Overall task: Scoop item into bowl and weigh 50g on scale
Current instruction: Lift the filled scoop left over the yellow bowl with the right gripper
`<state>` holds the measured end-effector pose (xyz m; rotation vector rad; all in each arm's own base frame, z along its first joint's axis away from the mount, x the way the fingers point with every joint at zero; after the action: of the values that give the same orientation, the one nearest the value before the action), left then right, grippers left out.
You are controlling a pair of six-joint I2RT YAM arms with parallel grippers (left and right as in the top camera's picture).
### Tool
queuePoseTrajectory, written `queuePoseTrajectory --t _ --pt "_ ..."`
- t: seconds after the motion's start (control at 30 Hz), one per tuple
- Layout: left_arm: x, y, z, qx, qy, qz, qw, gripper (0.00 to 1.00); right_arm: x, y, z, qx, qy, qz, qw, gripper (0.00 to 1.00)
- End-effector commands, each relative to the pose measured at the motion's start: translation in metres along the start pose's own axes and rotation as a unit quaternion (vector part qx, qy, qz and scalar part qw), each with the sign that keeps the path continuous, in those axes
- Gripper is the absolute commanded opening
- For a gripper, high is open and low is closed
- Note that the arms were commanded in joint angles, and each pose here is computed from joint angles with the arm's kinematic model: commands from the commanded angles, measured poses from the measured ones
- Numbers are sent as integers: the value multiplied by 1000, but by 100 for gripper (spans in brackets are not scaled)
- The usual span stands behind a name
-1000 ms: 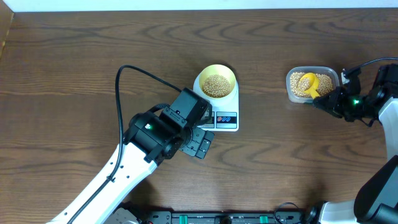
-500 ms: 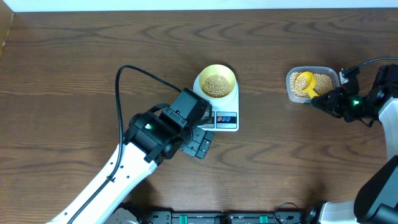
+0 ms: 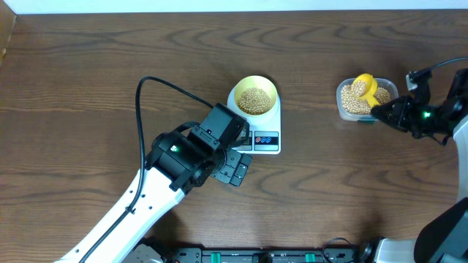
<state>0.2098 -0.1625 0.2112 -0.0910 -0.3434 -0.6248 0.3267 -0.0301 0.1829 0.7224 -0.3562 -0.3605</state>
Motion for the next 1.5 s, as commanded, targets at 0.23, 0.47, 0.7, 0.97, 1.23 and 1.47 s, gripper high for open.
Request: queuePoseTrajectory --t 0.23,0.47,0.7,0.97,1.23,1.47 --pt "6 1 7 5 -14 -3 1000 94 9 49 14 90 -16 59 994 1" --pt "6 1 7 5 -14 -3 1000 94 3 76 0 123 2 98 988 1" --pt "6 1 7 5 -14 -3 1000 94 -3 105 -18 142 13 143 979 1" --pt "6 1 7 5 -14 -3 1000 94 -8 135 -31 162 15 206 965 1" --pt "6 1 7 5 -14 -3 1000 94 -11 159 -43 175 6 249 953 1" --pt "6 1 7 5 -14 -3 1000 94 -26 173 -52 185 27 257 948 1"
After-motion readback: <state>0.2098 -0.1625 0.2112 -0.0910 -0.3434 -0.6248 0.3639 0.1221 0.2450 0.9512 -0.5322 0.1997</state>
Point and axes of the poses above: each gripper's point midway between its finger pads, its own z axis back along the fingers, its own y axis along the line the jaws close on, x = y × z, the point moved 3 cm from there along z, back along the fingers, and after that the axes turned 9 degrees about -z, right-handed, at the moved point
